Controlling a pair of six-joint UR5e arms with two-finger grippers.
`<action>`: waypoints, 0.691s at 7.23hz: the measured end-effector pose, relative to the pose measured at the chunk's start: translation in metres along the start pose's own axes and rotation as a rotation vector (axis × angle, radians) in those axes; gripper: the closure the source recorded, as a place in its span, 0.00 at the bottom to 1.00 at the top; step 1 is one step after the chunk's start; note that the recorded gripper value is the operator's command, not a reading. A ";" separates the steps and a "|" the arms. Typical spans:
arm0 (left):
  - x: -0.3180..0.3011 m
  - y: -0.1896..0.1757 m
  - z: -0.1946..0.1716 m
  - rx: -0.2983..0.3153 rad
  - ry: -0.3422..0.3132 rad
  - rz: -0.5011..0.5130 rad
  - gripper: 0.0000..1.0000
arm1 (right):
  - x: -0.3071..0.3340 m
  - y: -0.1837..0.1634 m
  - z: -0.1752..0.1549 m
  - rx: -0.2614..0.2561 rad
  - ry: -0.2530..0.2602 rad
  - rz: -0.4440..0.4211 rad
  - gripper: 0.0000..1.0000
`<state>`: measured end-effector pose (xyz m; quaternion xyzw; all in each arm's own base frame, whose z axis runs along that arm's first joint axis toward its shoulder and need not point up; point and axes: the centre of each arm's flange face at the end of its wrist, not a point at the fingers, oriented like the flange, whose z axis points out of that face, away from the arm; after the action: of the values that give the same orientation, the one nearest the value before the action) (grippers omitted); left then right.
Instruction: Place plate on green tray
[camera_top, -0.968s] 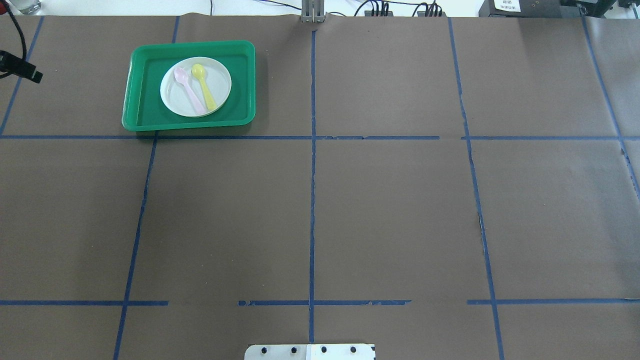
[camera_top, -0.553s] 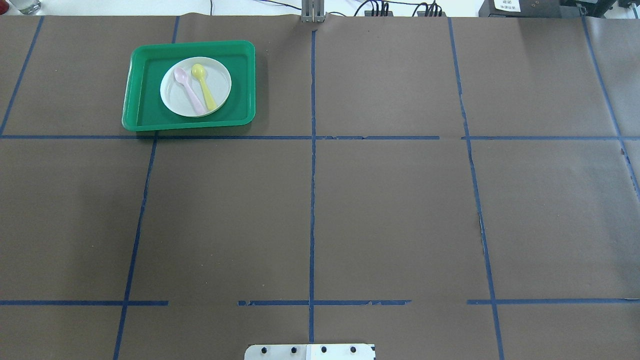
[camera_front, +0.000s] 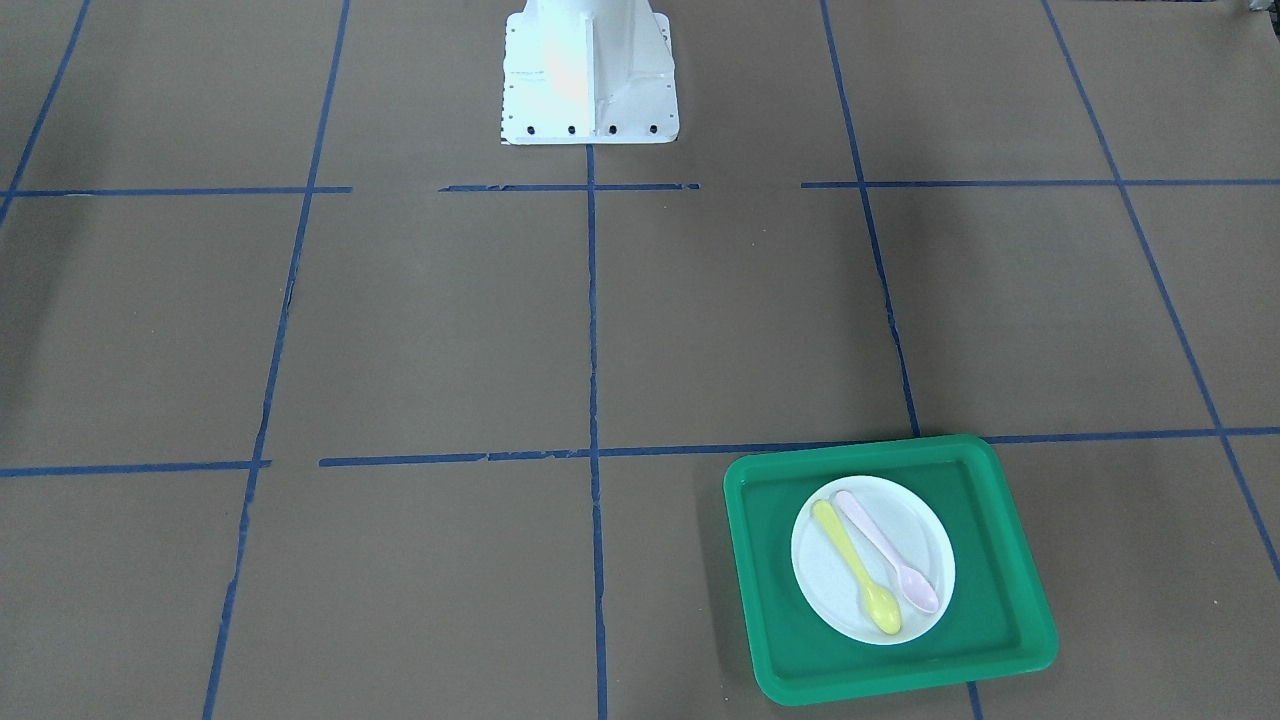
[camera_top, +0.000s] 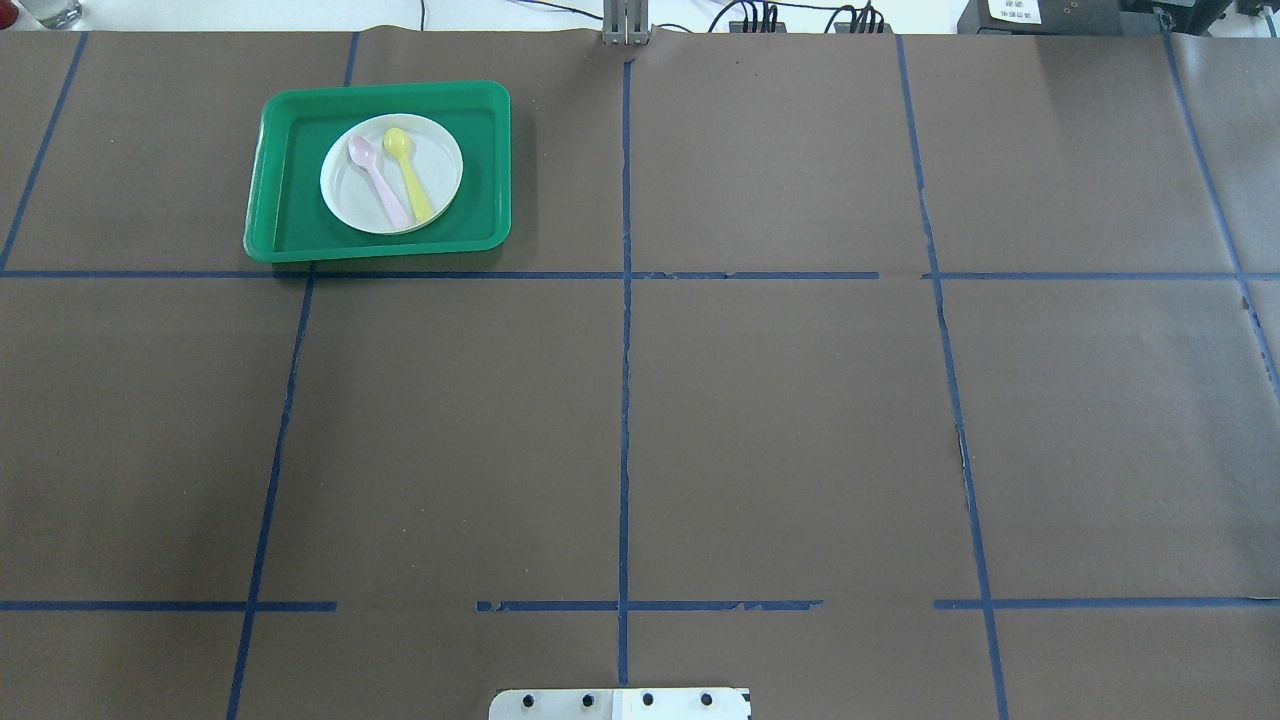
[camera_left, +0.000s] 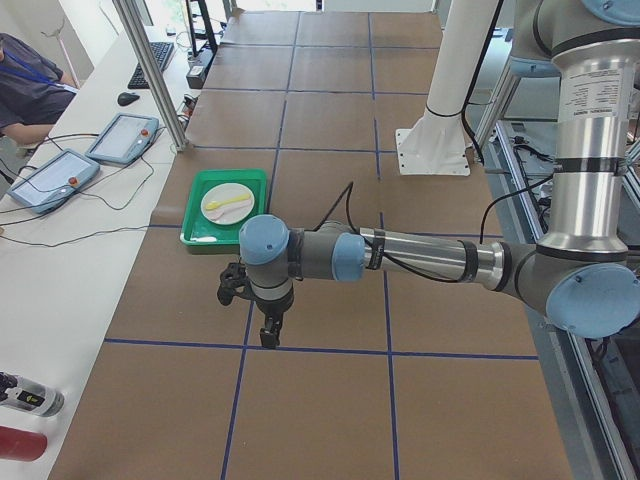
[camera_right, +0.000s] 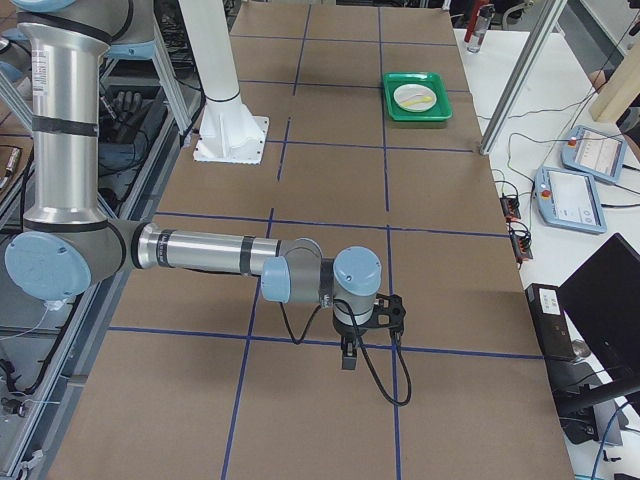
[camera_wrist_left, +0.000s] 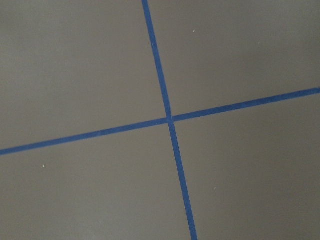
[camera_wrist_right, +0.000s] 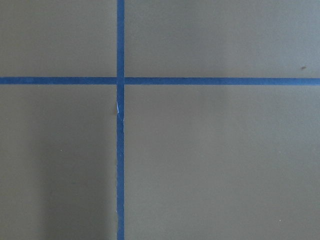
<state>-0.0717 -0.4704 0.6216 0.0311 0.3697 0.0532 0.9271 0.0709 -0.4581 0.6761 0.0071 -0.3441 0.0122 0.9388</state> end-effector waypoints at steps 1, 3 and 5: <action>-0.007 0.009 0.003 -0.006 0.009 -0.015 0.00 | 0.000 0.000 0.000 0.000 0.000 0.000 0.00; -0.015 0.022 0.010 -0.020 0.015 -0.035 0.00 | 0.000 0.000 0.000 -0.001 0.000 0.001 0.00; -0.022 0.034 0.019 -0.034 0.020 -0.050 0.00 | 0.000 0.000 0.000 -0.001 0.000 0.001 0.00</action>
<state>-0.0771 -0.4399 0.6535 0.0055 0.3786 0.0367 0.9248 0.0709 -0.4580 0.6764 0.0065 -0.3442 0.0125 0.9388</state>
